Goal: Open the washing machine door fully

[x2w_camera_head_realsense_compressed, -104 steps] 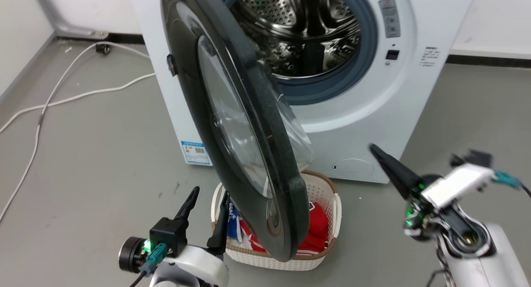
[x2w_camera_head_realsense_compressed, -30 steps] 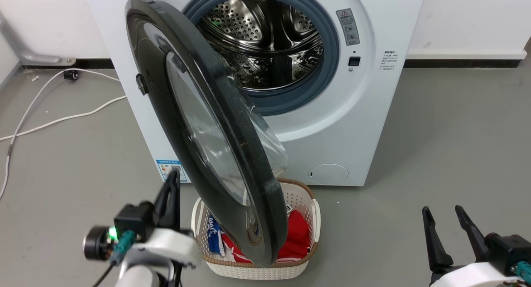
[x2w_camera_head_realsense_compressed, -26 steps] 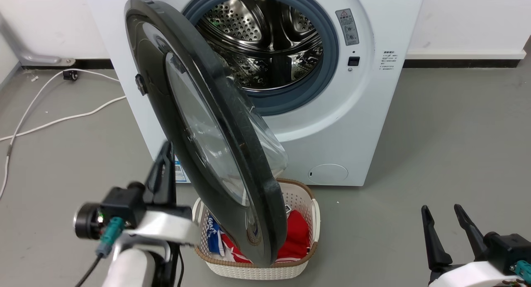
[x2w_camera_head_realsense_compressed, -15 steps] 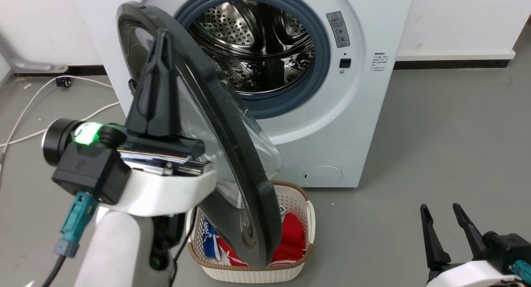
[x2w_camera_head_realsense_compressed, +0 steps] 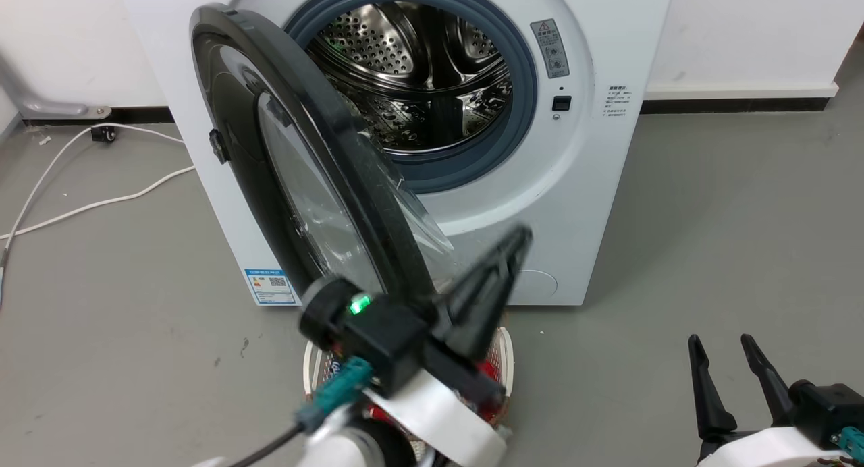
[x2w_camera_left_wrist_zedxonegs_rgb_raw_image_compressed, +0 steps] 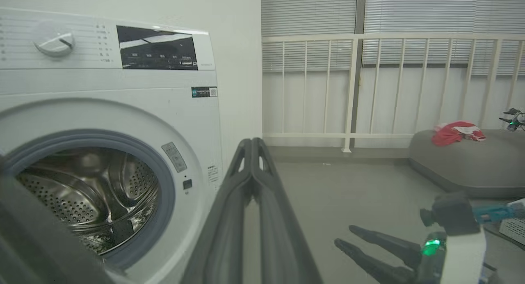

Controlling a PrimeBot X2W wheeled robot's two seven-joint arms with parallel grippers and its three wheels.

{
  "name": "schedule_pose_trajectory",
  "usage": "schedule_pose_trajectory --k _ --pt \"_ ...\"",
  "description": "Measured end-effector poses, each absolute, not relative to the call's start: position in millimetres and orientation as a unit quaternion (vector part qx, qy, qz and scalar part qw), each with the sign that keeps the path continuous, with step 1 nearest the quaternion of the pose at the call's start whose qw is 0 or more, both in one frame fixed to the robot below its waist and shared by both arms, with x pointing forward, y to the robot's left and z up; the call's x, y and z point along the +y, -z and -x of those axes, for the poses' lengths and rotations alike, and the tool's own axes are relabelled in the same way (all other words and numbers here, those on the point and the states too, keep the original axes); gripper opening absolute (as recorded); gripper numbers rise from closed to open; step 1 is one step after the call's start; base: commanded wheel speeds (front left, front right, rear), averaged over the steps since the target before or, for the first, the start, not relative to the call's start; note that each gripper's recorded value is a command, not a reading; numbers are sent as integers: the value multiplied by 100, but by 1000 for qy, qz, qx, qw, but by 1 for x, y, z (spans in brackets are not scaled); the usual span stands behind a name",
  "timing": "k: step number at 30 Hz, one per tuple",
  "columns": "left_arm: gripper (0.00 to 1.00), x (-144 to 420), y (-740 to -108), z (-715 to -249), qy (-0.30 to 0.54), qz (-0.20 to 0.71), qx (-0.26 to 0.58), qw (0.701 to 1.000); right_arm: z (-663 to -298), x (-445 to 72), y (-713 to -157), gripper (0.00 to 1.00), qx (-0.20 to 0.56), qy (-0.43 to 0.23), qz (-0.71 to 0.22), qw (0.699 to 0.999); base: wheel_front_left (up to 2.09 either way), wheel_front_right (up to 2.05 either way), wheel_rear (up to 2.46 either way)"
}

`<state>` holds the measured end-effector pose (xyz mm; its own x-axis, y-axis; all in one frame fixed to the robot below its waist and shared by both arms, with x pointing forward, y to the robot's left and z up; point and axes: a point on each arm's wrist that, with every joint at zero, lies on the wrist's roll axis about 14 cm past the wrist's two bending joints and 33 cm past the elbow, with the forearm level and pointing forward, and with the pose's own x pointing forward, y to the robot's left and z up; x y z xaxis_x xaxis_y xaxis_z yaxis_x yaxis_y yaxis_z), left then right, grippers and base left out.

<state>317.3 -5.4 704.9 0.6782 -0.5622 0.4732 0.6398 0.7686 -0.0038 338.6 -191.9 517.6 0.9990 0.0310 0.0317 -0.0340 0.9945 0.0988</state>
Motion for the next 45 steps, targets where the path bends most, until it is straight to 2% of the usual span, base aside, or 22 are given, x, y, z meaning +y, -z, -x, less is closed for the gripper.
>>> schedule_pose_trajectory --k 8,14,27,45 --pt "0 -28 -596 -311 349 88 -39 932 -337 -193 -516 100 -14 -14 -52 998 0 0 0" --pt "0 -23 -543 -314 321 84 36 943 -335 -195 -515 100 -12 -10 -51 999 0 0 0" --pt "0 1 -532 -347 255 96 29 962 -335 -195 -509 100 -1 -9 -51 999 0 0 0" --pt "0 45 -548 -343 178 121 -6 977 -354 -171 -509 100 2 -50 -41 998 0 0 0"
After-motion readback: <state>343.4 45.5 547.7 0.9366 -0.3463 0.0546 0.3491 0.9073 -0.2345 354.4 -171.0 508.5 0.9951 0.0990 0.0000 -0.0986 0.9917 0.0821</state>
